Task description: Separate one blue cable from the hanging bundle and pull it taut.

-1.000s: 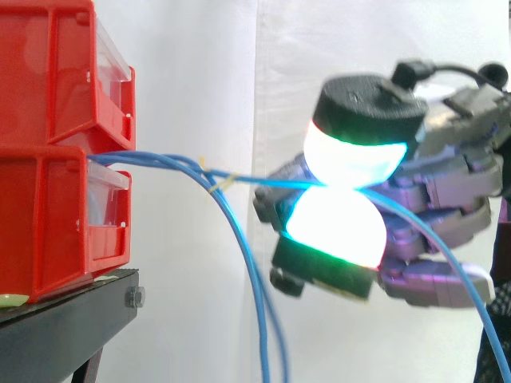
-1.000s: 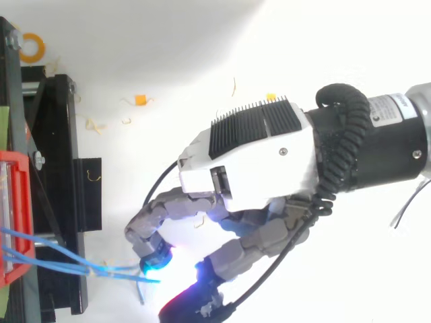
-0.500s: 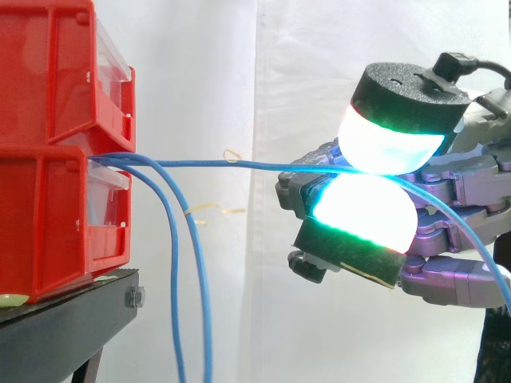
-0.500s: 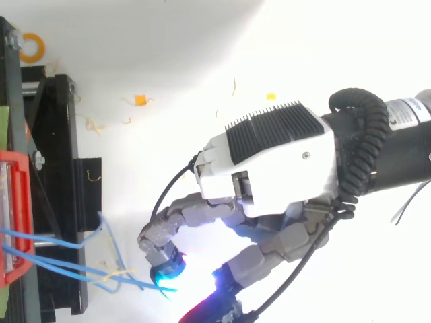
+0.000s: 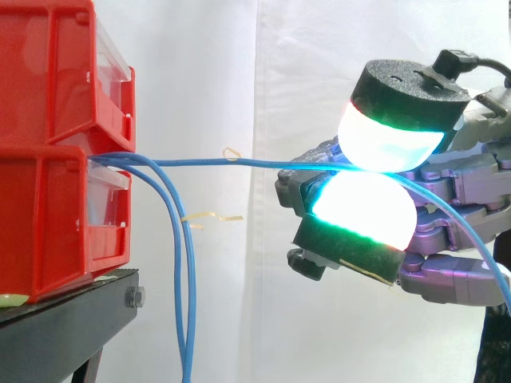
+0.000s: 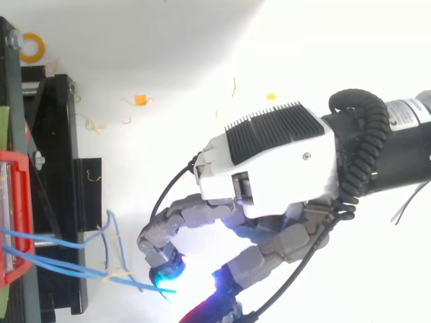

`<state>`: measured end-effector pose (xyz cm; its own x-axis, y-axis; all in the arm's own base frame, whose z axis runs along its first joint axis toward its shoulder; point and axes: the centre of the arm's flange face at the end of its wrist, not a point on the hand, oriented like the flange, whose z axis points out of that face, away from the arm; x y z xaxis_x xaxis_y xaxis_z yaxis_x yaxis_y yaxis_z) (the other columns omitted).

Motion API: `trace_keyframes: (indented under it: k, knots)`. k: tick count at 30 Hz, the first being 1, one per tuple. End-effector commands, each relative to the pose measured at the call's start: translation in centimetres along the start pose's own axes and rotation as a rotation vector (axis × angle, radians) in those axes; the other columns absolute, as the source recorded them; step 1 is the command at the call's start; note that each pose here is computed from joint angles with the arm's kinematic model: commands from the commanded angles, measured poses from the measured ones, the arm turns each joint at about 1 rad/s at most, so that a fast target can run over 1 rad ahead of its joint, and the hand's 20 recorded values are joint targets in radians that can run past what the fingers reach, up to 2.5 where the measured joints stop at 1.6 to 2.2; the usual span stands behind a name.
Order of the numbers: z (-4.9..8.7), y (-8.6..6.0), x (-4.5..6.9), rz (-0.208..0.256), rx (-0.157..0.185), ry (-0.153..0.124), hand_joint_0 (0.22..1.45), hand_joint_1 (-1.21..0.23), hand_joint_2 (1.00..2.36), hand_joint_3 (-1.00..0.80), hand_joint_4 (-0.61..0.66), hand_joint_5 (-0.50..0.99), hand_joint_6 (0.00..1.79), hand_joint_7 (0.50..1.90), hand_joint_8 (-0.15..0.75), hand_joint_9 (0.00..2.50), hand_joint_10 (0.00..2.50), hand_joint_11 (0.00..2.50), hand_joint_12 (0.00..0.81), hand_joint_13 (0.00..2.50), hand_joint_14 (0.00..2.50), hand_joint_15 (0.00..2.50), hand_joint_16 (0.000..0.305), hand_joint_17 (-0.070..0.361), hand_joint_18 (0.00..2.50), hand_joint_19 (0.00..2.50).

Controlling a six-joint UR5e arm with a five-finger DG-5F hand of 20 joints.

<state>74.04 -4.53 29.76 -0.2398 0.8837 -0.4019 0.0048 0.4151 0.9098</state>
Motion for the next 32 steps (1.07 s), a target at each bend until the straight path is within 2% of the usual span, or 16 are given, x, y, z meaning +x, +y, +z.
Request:
trace_keyframes:
  k: [1, 7, 13, 32]
  knots:
    - [0.1, 0.1, -0.1, -0.002, -0.012, -0.008, 0.71, -0.7, 1.01, -0.02, 0.08, 0.15, 0.5, 1.4, 0.149, 2.48, 0.94, 1.97, 0.3, 1.94, 1.4, 1.29, 0.046, 0.104, 1.45, 0.85]
    - [0.2, 0.0, 0.0, -0.002, -0.012, -0.008, 0.71, -0.7, 1.01, -0.02, 0.07, 0.15, 0.5, 1.4, 0.15, 2.48, 0.94, 1.97, 0.298, 1.94, 1.4, 1.29, 0.046, 0.104, 1.45, 0.84]
    - [0.4, 0.4, -0.1, -0.006, -0.037, -0.018, 0.71, -0.7, 1.01, -0.02, 0.08, 0.15, 0.5, 1.4, 0.149, 2.48, 0.94, 1.96, 0.3, 1.94, 1.4, 1.31, 0.046, 0.104, 1.45, 0.85]
    - [1.1, 1.2, 0.7, -0.012, -0.07, -0.024, 0.71, -0.7, 1.01, -0.02, 0.07, 0.15, 0.5, 1.4, 0.149, 2.48, 0.94, 1.96, 0.3, 1.94, 1.4, 1.29, 0.046, 0.104, 1.45, 0.85]
